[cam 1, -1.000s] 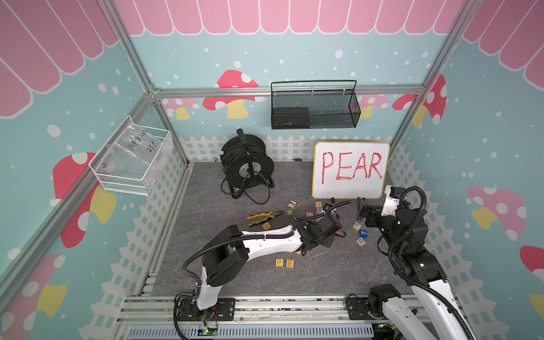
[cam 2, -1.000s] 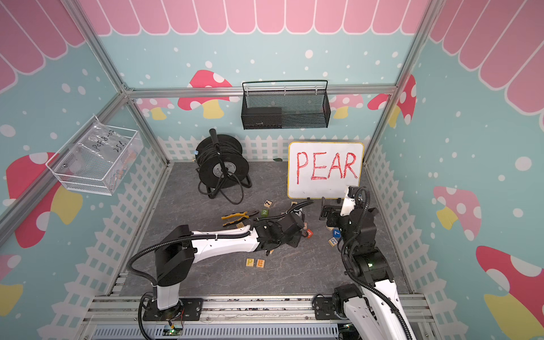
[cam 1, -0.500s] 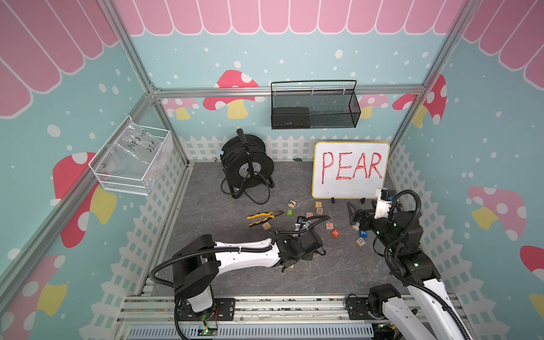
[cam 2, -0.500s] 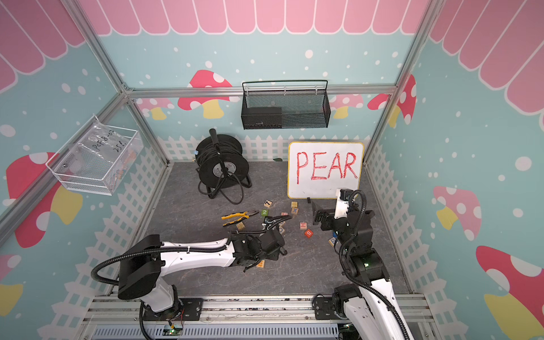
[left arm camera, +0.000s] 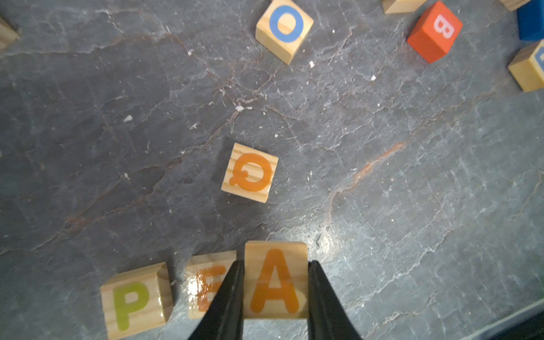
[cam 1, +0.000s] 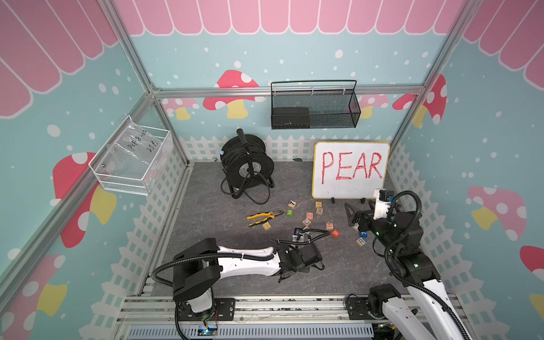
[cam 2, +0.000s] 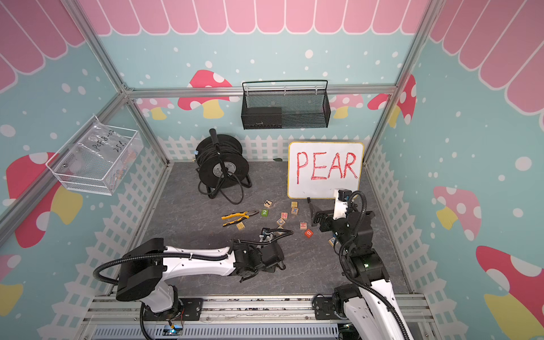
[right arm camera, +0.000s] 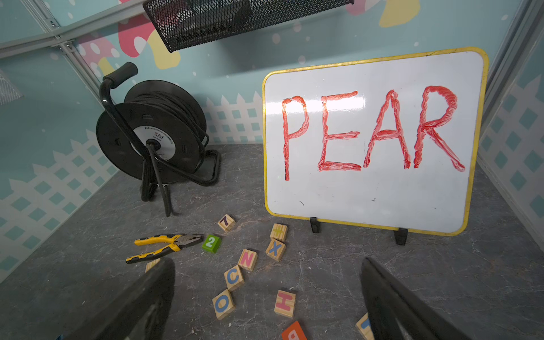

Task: Spell the uppercase word “pear” with letter blocks
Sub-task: Place the letter block at the center of the board.

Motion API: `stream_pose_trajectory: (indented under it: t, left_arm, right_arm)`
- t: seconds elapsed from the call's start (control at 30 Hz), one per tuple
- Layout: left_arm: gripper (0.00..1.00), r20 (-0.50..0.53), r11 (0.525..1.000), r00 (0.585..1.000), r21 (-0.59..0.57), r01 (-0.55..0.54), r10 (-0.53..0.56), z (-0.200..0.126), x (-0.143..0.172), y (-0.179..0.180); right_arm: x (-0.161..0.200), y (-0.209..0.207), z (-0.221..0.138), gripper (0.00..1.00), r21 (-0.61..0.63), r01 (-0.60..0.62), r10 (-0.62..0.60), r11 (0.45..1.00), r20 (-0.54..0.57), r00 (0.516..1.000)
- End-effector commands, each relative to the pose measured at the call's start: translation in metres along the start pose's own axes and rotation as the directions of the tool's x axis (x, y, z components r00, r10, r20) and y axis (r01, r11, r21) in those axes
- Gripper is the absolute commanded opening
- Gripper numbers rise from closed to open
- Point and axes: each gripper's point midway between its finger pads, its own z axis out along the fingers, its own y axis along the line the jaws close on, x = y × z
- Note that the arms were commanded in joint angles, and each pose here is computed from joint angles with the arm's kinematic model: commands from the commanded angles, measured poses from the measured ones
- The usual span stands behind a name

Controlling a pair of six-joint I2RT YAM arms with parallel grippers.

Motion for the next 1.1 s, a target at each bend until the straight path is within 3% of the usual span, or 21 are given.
stream_pose_trajectory:
  t: [0.0,0.33,1.07]
  left_arm:
    - [0.24,-0.045,1.0,0.999,-0.011,0.01,-0.011,0.005,0.012,0.002]
    - [0.23,-0.124,1.0,0.992,-0.024,-0.009,0.006,0.015,0.03,0.003]
    - [0.28,-0.157,0.998,0.988,-0.056,-0.004,-0.005,0.028,0.031,0.008]
  right_arm:
    - [-0.001,0.002,0.0,0.99,-0.012,0.01,-0.01,1.0,0.013,1.0]
    - [-0.001,-0.001,0.001,0.99,0.008,0.008,-0.008,1.0,0.012,1.0]
    - [-0.002,-0.005,0.0,0.99,0.031,0.01,-0.011,0.999,0.018,1.0]
